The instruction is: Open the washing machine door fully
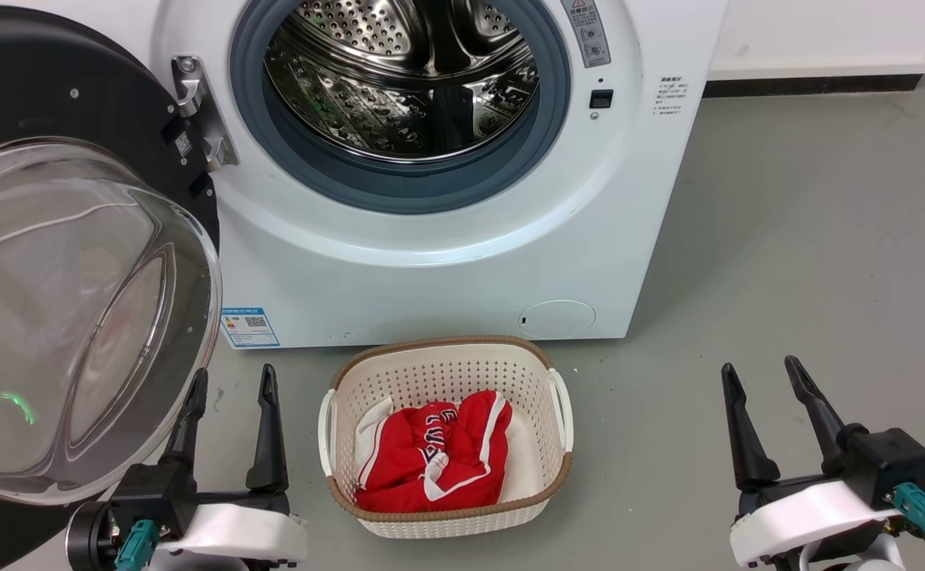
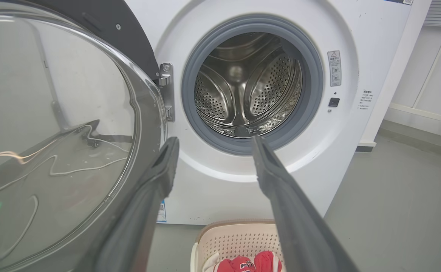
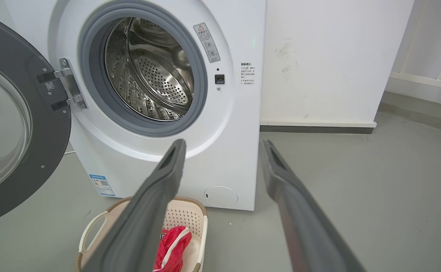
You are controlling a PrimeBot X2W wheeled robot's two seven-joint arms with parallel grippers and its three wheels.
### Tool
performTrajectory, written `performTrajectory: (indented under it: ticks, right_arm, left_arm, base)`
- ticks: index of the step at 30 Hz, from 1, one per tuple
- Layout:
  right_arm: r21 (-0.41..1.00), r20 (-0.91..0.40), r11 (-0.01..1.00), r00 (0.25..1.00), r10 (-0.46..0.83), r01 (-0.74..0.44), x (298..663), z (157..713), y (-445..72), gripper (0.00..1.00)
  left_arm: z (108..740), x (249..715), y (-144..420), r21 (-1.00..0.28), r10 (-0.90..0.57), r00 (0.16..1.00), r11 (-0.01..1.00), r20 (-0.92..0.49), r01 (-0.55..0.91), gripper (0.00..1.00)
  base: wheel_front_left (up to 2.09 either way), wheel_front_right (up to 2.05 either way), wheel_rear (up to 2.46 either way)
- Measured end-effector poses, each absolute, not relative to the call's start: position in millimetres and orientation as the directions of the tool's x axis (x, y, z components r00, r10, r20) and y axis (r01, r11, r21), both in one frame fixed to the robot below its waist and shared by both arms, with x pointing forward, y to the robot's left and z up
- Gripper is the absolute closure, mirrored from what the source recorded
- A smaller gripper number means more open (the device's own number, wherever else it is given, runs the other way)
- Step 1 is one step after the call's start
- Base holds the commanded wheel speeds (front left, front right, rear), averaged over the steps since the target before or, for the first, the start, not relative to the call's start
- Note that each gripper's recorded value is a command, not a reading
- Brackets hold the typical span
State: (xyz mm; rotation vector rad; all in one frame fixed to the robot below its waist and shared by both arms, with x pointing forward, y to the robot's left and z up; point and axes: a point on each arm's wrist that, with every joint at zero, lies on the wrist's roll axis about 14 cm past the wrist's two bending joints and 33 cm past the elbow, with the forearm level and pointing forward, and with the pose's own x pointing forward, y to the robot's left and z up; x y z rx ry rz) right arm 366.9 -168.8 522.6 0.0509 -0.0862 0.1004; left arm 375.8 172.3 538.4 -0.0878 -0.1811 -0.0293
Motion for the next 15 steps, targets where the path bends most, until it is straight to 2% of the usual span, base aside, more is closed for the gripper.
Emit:
performTrajectory:
  ticks: [14, 15]
  right_arm:
    - [0.054, 0.093, 0.991, 0.989, 0.117, -0.122, 368.5, 524.2, -162.2, 0.00]
    - [0.054, 0.088, 0.991, 0.989, 0.116, -0.121, 368.1, 522.5, -162.4, 1.00]
  left_arm:
    - [536.9, 369.9, 177.6, -0.073, -0.002, 0.984, 0.997, 0.177, 0.016, 0.00]
    - [535.1, 369.5, 177.5, -0.071, -0.003, 0.985, 0.997, 0.171, 0.015, 1.00]
  base:
    - [0.00, 0.00, 0.00]
    - [0.00, 0.00, 0.00]
